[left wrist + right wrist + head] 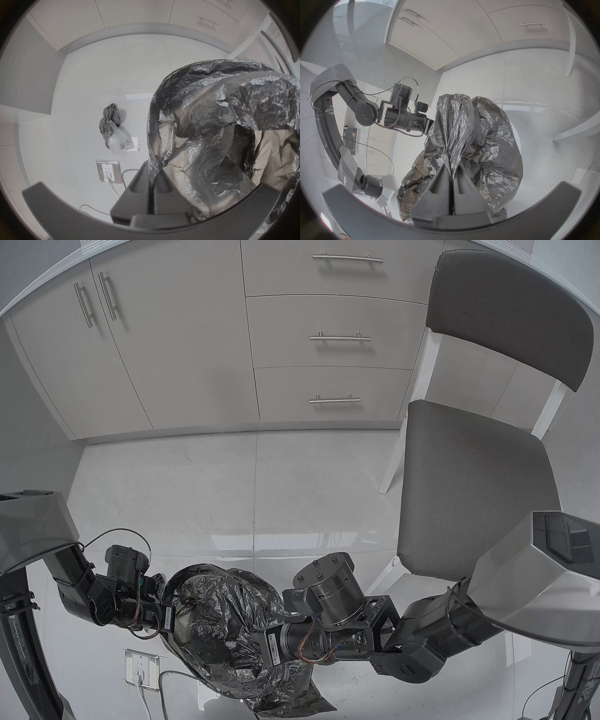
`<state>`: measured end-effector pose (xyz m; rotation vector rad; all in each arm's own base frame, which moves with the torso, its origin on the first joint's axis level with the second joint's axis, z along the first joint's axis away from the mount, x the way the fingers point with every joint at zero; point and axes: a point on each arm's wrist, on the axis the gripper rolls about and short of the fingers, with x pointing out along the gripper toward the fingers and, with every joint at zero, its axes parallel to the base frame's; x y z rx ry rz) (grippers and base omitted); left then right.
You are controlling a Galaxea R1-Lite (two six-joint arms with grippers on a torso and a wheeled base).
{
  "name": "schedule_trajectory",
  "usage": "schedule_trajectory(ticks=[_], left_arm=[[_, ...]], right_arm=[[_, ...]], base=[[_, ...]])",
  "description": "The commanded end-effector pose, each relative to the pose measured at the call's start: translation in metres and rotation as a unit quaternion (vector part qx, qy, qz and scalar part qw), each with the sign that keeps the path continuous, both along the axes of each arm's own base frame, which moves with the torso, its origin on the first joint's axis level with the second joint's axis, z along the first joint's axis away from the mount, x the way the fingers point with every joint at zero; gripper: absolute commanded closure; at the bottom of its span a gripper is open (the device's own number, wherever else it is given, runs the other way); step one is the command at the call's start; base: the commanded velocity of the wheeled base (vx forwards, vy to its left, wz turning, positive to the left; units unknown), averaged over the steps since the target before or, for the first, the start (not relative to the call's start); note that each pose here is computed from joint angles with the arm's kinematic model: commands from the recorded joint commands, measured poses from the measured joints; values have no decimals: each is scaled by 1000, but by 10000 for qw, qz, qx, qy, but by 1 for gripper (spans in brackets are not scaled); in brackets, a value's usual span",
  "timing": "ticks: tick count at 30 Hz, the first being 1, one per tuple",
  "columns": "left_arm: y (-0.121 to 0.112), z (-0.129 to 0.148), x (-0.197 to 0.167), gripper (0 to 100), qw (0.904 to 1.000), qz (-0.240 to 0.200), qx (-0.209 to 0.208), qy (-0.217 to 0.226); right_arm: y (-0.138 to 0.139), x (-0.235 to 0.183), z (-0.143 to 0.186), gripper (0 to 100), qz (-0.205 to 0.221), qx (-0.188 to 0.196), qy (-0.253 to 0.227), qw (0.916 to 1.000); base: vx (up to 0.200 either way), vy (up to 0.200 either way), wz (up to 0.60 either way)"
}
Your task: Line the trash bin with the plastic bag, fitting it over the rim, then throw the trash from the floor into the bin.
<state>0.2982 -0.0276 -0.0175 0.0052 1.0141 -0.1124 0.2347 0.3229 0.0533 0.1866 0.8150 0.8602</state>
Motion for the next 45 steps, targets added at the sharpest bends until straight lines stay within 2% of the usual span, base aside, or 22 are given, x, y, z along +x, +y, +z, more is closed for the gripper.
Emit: schedule_trajectory(ticks=[1, 8, 13, 14, 25, 31, 35, 36, 38, 40, 43, 44, 45], left_arm=[[0, -8, -3, 100, 9999, -2, 16, 152], [-3, -6, -1, 100, 9999, 4, -19, 119], [-2, -7, -8, 100, 9993, -3, -10, 381], [-2, -8, -11, 0, 9985, -5, 20, 539], [-6, -9, -16, 0, 9982, -71, 17, 602], [-7, 1, -29, 0, 9981, -133, -11, 598], [-9, 12, -31, 0, 9990, -116, -66, 430], [-9, 24, -32, 0, 9995, 32, -195, 253], [-9, 30, -33, 0, 9995, 70, -250, 163], [-16, 49, -41, 0, 9982, -72, -586, -62], [-29, 73, -59, 0, 9908, -413, -1257, -290], [-30, 75, -60, 0, 9900, -440, -1303, -303], [-37, 85, -68, 0, 9857, -565, -1539, -394]], right_arm=[[0, 1, -4, 100, -22, -38, 40, 10000], [-1, 1, -5, 100, -27, -34, 78, 10000], [-3, 0, -7, 100, -32, -37, 88, 9999], [-3, -1, -8, 100, -32, -19, 75, 10000], [-5, -1, -13, 100, -46, -26, 109, 9999], [-2, -2, -19, 100, -30, -74, 120, 9999], [0, -1, -18, 100, -29, -52, 98, 9999], [3, -1, -15, 100, -33, -18, 38, 10000], [4, -1, -14, 100, -37, -11, 22, 10000], [10, -1, -9, 100, -17, 48, -41, 10000], [17, -3, -5, 100, 44, 122, -110, 9999], [18, -3, -4, 100, 51, 122, -110, 9999], [20, -2, -1, 100, 28, 156, -141, 9998]], base=[[0, 0, 0], [0, 0, 0], [0, 0, 0], [0, 0, 0], [0, 0, 0], [0, 0, 0], [0, 0, 0], [0, 0, 0], [0, 0, 0], [0, 0, 0], [0, 0, 0], [0, 0, 0], [0, 0, 0]])
